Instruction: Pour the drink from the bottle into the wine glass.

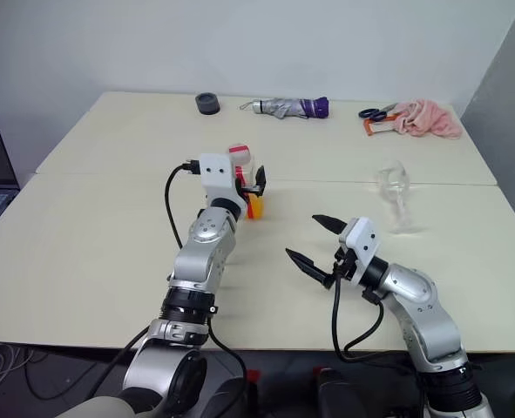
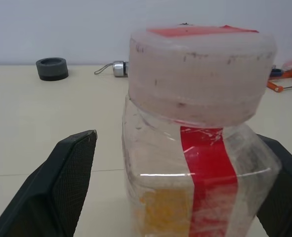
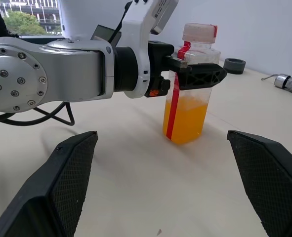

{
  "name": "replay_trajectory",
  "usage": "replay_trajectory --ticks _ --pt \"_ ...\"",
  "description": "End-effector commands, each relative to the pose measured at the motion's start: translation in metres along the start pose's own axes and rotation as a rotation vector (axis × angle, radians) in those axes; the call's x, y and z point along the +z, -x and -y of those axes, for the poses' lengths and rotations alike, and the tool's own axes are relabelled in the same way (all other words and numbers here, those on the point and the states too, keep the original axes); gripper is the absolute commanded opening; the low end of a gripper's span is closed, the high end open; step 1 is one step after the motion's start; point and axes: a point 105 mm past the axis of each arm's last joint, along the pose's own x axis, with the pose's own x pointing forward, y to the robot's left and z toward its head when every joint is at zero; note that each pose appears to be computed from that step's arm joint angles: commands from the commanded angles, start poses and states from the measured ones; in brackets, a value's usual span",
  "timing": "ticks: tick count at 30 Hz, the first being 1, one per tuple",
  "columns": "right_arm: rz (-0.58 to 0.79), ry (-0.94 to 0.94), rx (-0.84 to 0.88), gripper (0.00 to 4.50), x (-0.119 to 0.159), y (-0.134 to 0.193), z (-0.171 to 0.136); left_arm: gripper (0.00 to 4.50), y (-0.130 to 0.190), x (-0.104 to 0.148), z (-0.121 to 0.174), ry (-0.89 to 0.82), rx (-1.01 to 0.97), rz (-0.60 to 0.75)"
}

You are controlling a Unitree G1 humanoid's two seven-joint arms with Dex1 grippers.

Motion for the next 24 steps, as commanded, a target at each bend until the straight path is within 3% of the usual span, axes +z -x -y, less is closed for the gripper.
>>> replay_trajectory --ticks 1,7,17,24 --pt "0.032 0.030 0.001 4.50 0.009 -0.001 0.002 3.62 -0.005 0.017 0.006 -0.017 -0.024 0.048" --pt "0.029 0.030 -0.002 4.50 0.009 -0.001 0.002 1.89 -0.006 0.020 0.007 -0.037 -0.040 0.057" --pt "0.030 0.031 -0.003 4.50 0.008 -0.003 0.002 1.81 -0.001 0.028 0.002 -0.115 -0.034 0.110" --pt "0.009 0.035 -0.006 4.50 0.002 -0.002 0.001 1.81 0.015 0.031 0.010 -0.049 -0.237 0.127"
